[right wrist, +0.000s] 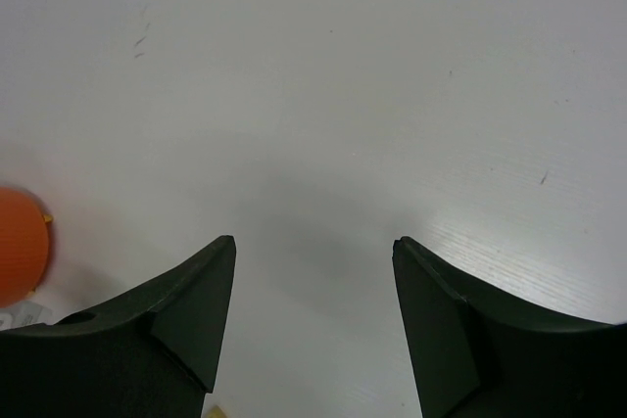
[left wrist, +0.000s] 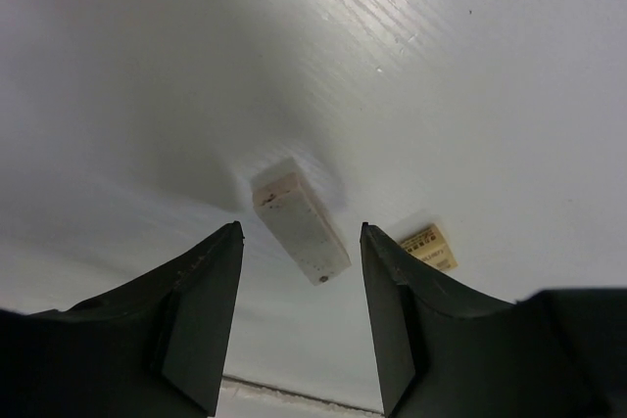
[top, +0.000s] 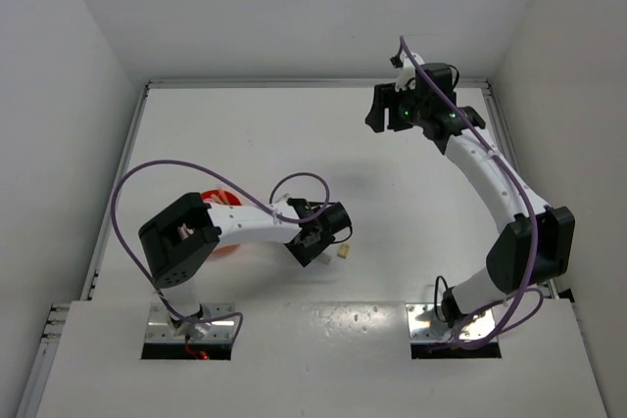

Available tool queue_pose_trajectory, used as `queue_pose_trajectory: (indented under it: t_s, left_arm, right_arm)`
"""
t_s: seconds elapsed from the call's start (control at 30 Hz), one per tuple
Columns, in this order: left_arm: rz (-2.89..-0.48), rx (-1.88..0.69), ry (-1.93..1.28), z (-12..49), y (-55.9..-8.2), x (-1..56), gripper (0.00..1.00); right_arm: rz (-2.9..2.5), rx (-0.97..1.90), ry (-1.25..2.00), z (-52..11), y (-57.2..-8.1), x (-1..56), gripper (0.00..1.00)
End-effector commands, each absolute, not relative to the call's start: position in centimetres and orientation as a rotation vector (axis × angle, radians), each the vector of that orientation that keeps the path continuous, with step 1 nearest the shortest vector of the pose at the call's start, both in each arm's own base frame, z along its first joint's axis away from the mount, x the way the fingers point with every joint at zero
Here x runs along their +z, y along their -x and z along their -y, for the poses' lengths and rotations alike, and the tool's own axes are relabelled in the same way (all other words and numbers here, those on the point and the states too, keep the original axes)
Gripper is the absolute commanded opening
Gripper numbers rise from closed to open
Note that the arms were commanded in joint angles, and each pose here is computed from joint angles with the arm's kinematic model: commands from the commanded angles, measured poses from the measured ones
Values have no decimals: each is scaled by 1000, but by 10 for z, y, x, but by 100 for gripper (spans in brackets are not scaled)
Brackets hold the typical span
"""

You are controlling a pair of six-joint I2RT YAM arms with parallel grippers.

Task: Sort the stationery into containers
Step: Pick up the stationery from the center of the board.

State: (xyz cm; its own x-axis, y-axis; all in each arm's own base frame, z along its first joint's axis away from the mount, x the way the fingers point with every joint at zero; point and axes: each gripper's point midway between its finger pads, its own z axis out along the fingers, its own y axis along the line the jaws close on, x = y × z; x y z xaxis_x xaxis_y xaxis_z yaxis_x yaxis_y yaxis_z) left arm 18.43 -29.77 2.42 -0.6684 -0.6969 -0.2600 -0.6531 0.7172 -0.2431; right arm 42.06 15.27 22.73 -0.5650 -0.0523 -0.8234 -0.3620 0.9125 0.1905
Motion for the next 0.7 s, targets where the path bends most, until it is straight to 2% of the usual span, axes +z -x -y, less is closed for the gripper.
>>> queue_pose_trajectory:
  t_s: [0.0, 0.27, 0.33, 0.47, 0.67]
  left_arm:
    - [-2574, -182, 1118, 298, -193, 17, 57]
    - [-2605, -134, 1134, 294, -197, 5, 57]
    - [-2618, -134, 1125, 295, -195, 5, 54]
    - [-2627, -137, 1127, 296, -194, 4, 38]
    - [-2672, -134, 1057, 299, -191, 10, 26]
  right_arm:
    - [-2060, 459, 280, -151, -422, 254, 66]
    - [-2053, 462, 256, -144, -420, 258, 66]
    - [-2053, 471, 262, -145, -420, 256, 66]
    - [-2045, 482, 250, -143, -419, 260, 66]
    - [-2038, 486, 229, -137, -419, 264, 66]
